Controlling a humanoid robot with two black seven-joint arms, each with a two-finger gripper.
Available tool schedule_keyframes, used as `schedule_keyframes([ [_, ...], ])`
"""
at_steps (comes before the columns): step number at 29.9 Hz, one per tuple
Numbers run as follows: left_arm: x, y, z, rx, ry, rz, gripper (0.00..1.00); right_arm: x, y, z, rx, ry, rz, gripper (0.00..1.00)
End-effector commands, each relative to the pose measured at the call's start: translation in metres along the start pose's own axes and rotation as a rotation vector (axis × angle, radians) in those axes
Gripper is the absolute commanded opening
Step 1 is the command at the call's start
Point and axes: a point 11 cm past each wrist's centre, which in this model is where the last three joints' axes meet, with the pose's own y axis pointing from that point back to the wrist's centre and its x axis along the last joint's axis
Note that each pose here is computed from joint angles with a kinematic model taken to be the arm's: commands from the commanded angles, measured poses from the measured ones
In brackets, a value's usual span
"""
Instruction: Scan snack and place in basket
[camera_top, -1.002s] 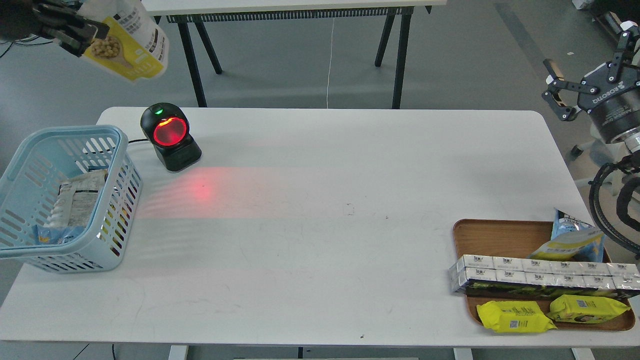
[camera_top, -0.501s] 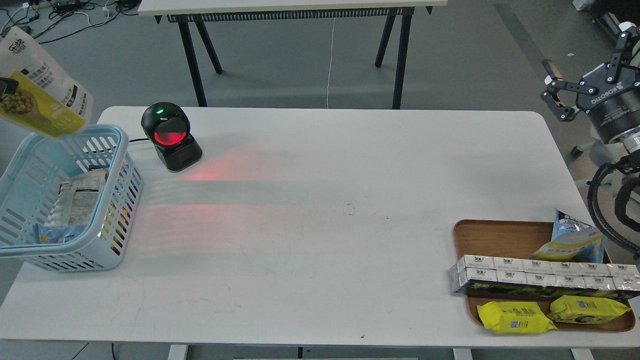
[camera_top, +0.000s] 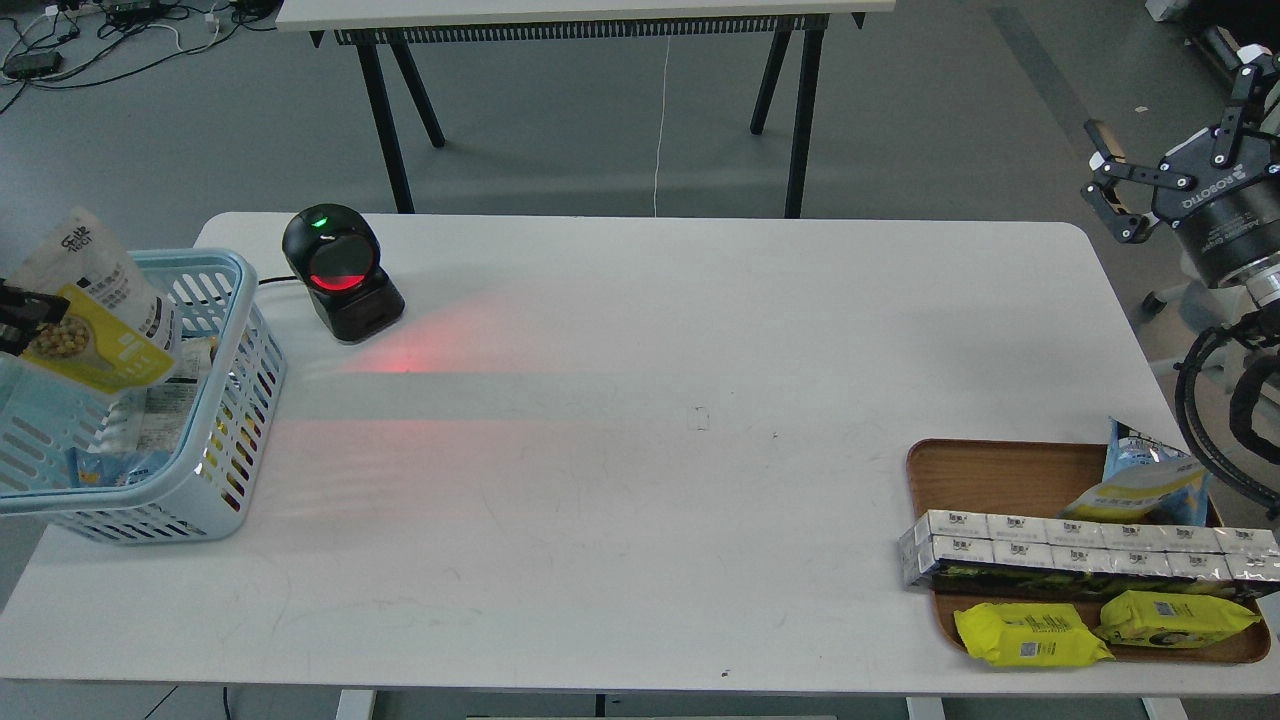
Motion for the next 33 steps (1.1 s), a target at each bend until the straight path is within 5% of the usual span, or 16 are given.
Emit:
schedule_keyframes([
  [1,-0.009,-0.015,0.01,-0.032,-0.004,-0.042,0.06,0.0,0.0,0.001,-0.002,-0.001,-0.001,1.0],
  [6,-0.012,-0.024,0.016,-0.051,-0.01,-0.065,0.11,-0.001,0.0,0.001,-0.002,-0.003,-0.002,1.0],
  [12,0.018,-0.022,0.01,-0.057,0.027,0.073,0.44,-0.004,-0.001,0.002,-0.006,-0.003,-0.011,1.0],
  [16,0.068,-0.011,0.006,-0.097,0.155,0.254,0.55,-0.005,-0.004,0.0,-0.012,0.018,-0.022,1.0],
  [21,0.127,-0.001,0.023,-0.302,0.42,0.454,0.76,-0.022,-0.024,-0.008,-0.032,0.096,-0.099,1.0],
  [33,0.216,-0.011,0.117,-0.932,0.912,0.599,0.82,-0.074,-0.063,0.007,-0.096,0.16,-0.267,1.0],
])
